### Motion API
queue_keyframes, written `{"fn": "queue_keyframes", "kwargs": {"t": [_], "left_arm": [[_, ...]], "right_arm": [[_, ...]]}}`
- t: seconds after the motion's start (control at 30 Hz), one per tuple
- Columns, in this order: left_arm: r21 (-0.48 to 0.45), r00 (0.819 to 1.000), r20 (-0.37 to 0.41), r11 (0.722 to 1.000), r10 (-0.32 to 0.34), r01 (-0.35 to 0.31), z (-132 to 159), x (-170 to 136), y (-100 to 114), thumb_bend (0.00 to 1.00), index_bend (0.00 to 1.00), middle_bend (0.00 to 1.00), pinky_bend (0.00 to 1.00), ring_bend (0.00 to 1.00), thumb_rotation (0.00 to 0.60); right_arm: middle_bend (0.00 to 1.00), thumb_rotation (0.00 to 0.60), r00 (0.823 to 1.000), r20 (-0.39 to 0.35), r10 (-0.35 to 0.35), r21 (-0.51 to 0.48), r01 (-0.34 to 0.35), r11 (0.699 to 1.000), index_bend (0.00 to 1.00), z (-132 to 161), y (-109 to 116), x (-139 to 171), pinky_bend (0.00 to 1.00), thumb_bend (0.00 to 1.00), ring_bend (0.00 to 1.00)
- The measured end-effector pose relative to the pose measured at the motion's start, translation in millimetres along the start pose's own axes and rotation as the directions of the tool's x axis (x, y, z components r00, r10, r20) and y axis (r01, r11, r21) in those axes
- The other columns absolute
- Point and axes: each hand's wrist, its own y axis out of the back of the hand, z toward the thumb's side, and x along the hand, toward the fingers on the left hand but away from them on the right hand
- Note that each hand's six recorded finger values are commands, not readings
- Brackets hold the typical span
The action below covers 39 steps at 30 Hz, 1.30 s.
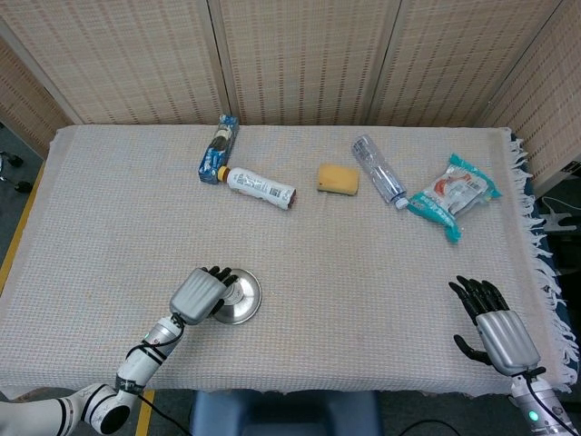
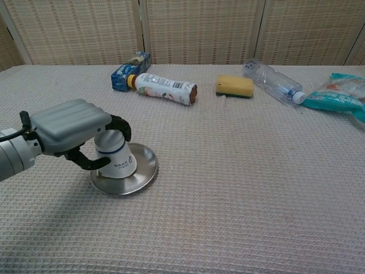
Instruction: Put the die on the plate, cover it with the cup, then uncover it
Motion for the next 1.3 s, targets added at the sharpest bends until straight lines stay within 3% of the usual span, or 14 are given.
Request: {"fn": "queue_keyframes", "kwargs": {"t": [0.3,0.53,0.87,1.0,1.13,1.23,1.3], "left_arm": [[-0.004,0.999,-0.019,0.999,0.033,-0.033,-10.0,-7.8,13.0,0.45,0.43,0.55,0.67,0.41,0.6],[0.004,0.99,-0.135,0.999,0.04,-0.04,-55.1,-20.0,19.5,0.45,0.43,0.55,0.67,0.41,0.6],[-0.015,0.962,-0.273,1.0,-0.027,0.024,-112.0,-38.0,-4.9,0.44,0.41,0.52,0.58,0.41,0.6],[-0.053,0.959,-0.276,0.998,-0.056,0.043,-115.5,-41.9,-12.9,0.41,0.24,0.33,0.53,0.29,0.6],[-0.086,0.958,-0.266,0.992,-0.107,0.087,-115.8,-44.4,-21.9,0.4,0.04,0.15,0.37,0.14,0.6],[-0.106,0.955,-0.259,0.987,-0.146,0.122,-116.6,-46.0,-28.0,0.36,0.0,0.03,0.2,0.02,0.6],[-0.123,0.953,-0.262,0.985,-0.15,0.121,-117.4,-46.5,-28.3,0.33,0.0,0.0,0.13,0.0,0.6]], "right_arm": [[0.0,0.6,1.0,0.001,-0.003,-0.002,0.003,1.0,0.0,-0.3,1.1,0.9,0.0,0.22,0.0],[0.0,0.6,1.0,0.002,-0.003,-0.002,0.003,1.0,0.0,-0.6,1.1,0.9,0.0,0.22,0.0],[0.0,0.6,1.0,0.002,-0.003,0.003,0.003,1.0,0.0,1.5,-0.6,0.9,0.0,0.22,0.0],[0.0,0.6,1.0,0.005,-0.001,0.006,0.001,1.0,0.0,1.8,-1.7,0.5,0.0,0.22,0.0],[0.0,0.6,1.0,0.004,0.002,0.008,-0.002,1.0,0.0,2.3,-2.8,-0.1,0.0,0.22,0.0],[0.0,0.6,1.0,0.005,-0.001,0.007,0.001,1.0,0.0,2.3,-2.3,0.3,0.0,0.22,0.0],[0.0,0.6,1.0,0.006,-0.002,0.008,0.002,1.0,0.0,2.1,-2.2,0.8,0.0,0.22,0.0]]}}
